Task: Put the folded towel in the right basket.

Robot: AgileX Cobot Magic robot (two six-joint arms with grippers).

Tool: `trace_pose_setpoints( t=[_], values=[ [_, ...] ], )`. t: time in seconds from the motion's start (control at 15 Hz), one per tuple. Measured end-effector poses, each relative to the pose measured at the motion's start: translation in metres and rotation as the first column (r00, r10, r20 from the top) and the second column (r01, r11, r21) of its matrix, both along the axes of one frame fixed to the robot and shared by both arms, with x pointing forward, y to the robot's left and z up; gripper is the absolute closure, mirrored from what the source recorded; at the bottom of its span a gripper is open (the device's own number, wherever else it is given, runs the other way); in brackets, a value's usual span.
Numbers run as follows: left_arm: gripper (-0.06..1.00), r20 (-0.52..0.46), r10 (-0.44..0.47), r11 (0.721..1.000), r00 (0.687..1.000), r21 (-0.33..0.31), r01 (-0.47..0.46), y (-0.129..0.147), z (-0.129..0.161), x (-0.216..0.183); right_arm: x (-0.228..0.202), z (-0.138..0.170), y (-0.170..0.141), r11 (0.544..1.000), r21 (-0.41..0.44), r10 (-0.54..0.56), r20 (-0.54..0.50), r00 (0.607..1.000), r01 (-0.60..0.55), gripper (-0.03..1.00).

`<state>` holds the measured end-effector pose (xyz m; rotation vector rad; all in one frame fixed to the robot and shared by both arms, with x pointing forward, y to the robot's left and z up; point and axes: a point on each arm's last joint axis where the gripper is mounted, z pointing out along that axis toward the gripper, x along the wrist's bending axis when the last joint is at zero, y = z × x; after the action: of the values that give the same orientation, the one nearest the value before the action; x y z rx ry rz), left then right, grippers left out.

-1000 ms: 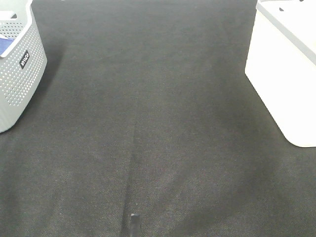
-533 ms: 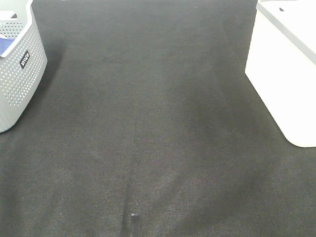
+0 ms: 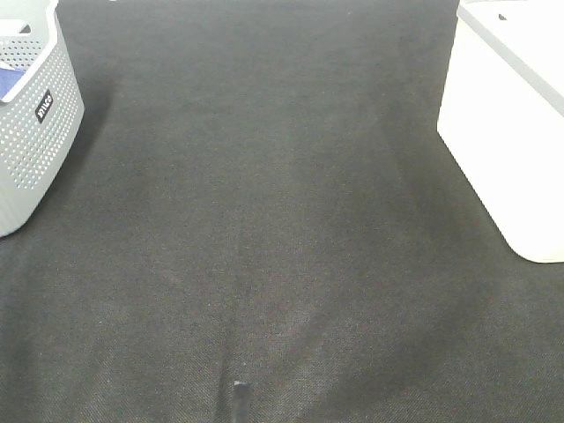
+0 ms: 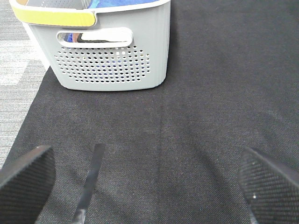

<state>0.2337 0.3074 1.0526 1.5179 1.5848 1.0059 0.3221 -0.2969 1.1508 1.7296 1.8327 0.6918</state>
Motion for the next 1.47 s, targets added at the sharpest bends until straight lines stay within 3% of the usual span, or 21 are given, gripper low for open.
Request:
trace_pose_setpoints(
  t=[0.13,0.53,0.87,1.0,1.47],
  values=[
    [-0.04,0.000,-0.004,1.000,1.000,-0.006,0.004,-0.001,0.000,0.000,-0.057,-0.024,-0.001,1.000,0.008,0.002,0.134,0.991,-0.003,0.01],
    [-0.04,0.000,-0.011,1.000,1.000,-0.017,0.011,-0.002,0.000,0.000,-0.111,-0.069,-0.004,1.000,-0.013,0.007,0.314,0.949,-0.003,0.01],
    [-0.04,0.000,-0.011,1.000,1.000,-0.017,0.011,-0.002,0.000,0.000,-0.096,-0.109,-0.005,1.000,-0.026,-0.007,0.217,0.976,0.013,0.01],
    [-0.04,0.000,-0.011,1.000,1.000,-0.017,0.011,-0.002,0.000,0.000,-0.089,-0.112,-0.005,1.000,-0.023,-0.007,0.258,0.966,0.014,0.01],
    [-0.04,0.000,-0.011,1.000,1.000,-0.017,0.011,-0.002,0.000,0.000,-0.086,-0.115,-0.005,0.997,-0.022,0.072,0.255,0.964,-0.069,0.01]
  ],
)
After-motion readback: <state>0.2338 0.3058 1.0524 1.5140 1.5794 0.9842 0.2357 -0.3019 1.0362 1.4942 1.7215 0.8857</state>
